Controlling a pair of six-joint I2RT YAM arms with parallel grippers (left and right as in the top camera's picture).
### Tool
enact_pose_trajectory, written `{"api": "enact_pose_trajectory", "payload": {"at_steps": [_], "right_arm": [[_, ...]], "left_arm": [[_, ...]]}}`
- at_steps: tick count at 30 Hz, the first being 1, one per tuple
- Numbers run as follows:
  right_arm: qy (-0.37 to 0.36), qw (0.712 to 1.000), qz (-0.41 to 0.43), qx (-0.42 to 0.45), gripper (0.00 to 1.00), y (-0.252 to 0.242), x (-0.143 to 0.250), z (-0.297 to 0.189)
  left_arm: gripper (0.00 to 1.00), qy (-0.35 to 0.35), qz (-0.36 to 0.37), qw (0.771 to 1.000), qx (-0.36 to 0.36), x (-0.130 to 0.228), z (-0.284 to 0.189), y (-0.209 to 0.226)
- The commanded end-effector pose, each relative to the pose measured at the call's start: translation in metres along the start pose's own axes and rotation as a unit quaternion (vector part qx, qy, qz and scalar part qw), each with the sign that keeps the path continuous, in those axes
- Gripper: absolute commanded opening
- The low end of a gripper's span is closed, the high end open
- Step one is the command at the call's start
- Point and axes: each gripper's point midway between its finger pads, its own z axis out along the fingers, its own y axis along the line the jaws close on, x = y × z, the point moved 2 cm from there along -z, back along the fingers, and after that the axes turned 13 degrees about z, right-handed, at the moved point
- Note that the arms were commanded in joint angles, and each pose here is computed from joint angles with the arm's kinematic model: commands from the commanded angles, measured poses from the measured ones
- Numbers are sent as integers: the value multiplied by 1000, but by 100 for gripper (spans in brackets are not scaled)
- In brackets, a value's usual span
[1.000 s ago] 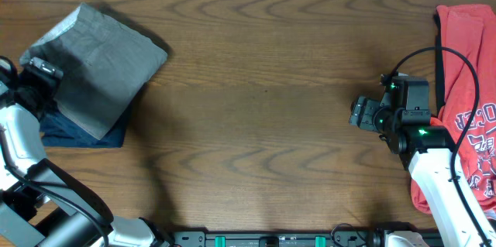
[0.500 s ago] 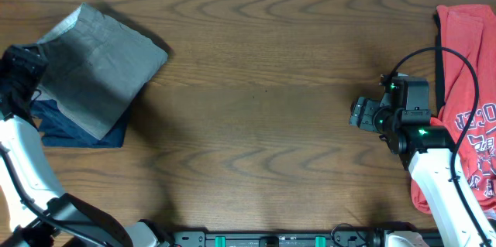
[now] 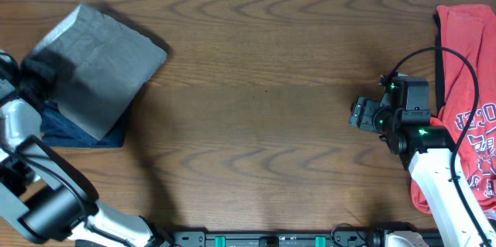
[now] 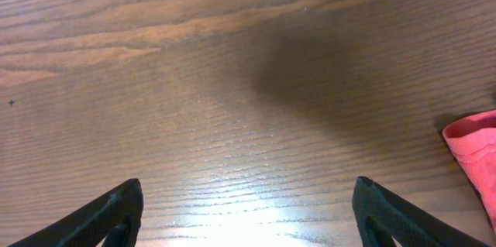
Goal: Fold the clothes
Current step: 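Release the shorts and press them flat on the navy stack with the left gripper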
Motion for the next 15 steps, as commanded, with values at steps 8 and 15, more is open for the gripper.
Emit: {"api": "enact_pose_trajectory", "payload": {"at_steps": [8,15], "right_arm": [[-3,1000,-6,0,86,0,-3,-3],[0,1000,-6,1,87,0,-2,-3]], "left_arm": [[37,45,-55,992,-106,27,18,77],[98,12,-34,997,71,-2,3,11]]}}
